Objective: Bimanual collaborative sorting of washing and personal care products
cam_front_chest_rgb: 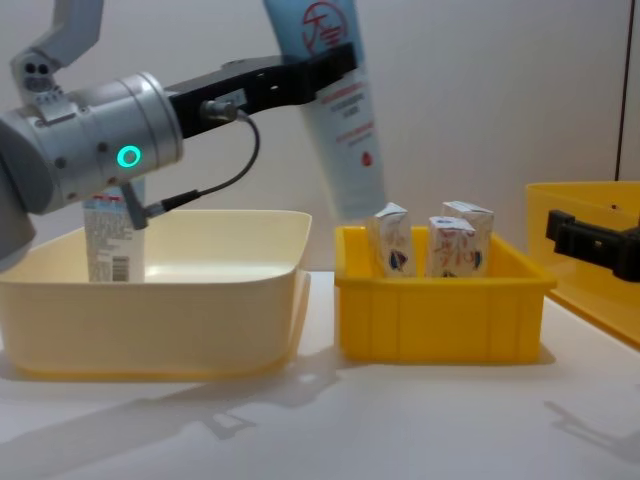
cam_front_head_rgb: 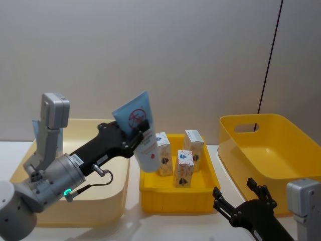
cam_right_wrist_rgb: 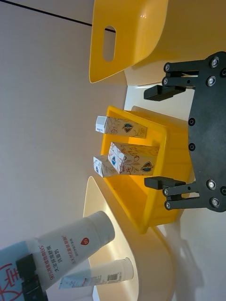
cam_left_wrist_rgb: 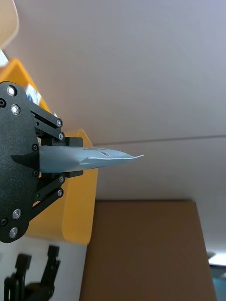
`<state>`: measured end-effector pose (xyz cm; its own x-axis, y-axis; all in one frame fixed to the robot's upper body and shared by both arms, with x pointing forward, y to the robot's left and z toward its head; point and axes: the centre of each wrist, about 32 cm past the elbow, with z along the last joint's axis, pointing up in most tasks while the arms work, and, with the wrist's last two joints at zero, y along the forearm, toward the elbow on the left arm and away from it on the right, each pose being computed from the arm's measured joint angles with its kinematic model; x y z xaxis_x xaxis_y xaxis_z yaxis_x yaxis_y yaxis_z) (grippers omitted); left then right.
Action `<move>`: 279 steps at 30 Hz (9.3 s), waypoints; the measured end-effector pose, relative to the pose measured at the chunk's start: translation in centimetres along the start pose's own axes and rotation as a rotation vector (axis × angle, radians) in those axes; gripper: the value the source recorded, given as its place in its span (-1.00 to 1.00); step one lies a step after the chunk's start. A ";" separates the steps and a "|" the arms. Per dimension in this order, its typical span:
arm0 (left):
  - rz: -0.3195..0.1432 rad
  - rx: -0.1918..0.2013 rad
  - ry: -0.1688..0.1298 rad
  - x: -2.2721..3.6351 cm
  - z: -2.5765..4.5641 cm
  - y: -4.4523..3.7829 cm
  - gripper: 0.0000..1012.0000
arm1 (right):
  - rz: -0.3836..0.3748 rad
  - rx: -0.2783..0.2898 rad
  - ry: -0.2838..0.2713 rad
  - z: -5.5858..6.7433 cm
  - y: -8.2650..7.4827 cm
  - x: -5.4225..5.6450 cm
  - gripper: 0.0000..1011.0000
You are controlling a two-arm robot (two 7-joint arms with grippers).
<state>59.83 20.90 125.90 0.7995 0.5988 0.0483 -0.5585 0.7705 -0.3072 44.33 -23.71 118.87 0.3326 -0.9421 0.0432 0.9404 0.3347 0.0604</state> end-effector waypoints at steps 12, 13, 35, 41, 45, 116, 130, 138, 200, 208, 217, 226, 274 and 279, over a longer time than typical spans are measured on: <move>-0.163 -0.038 0.094 -0.92 -0.58 -2.35 -0.53 | 0.000 0.000 0.000 0.0 0.0 0.0 0.98; -0.170 -0.040 0.099 -0.98 -0.62 -2.48 -0.53 | 0.000 0.000 0.000 0.0 0.0 0.0 0.98; -0.270 -0.062 0.161 -1.91 -1.11 -4.11 -0.53 | 0.136 -0.006 0.075 3.5 -0.6 1.0 0.98; -0.278 -0.064 0.166 -1.98 -1.13 -4.25 -0.53 | 0.176 -0.001 0.098 5.1 -0.7 1.3 0.98; -0.282 -0.065 0.168 -2.02 -1.15 -4.30 -0.53 | 0.186 -0.001 0.102 5.9 -0.6 1.3 0.98; -0.290 -0.067 0.173 -2.10 -1.19 -4.44 0.20 | 0.210 -0.050 -0.205 7.5 5.2 -2.3 0.22; -0.290 -0.067 0.173 -2.09 -1.19 -4.43 0.98 | 0.115 -0.054 -0.195 7.4 5.4 -0.9 0.08; -0.290 -0.067 0.173 -2.09 -1.19 -4.43 0.98 | 0.001 -0.031 -0.201 7.2 5.8 0.9 0.02; -0.290 -0.067 0.173 -2.09 -1.19 -4.43 0.98 | -0.495 -0.161 -0.180 5.2 10.3 9.9 0.36; -0.290 -0.067 0.173 -2.09 -1.19 -4.43 0.98 | -0.493 -0.165 -0.171 5.3 10.3 9.8 0.82; -0.290 -0.067 0.173 -2.09 -1.19 -4.43 0.98 | -0.492 -0.171 -0.166 5.3 10.4 9.8 0.98; -0.290 -0.067 0.173 -2.09 -1.19 -4.43 0.98 | -0.491 -0.172 -0.163 5.3 10.4 9.8 0.98; -0.076 0.068 0.079 -3.72 -2.21 -1.11 0.98 | -0.267 0.109 -0.059 5.0 6.4 7.2 0.98; -0.014 0.105 0.046 -4.23 -2.44 -0.14 0.98 | -0.219 0.089 -0.056 3.9 5.4 5.9 0.98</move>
<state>57.06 17.72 123.42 0.8154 0.5788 0.0074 -0.5652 0.7988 -0.2059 51.06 -27.43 123.39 0.1149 -0.9906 0.0748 0.9787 0.1258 0.1622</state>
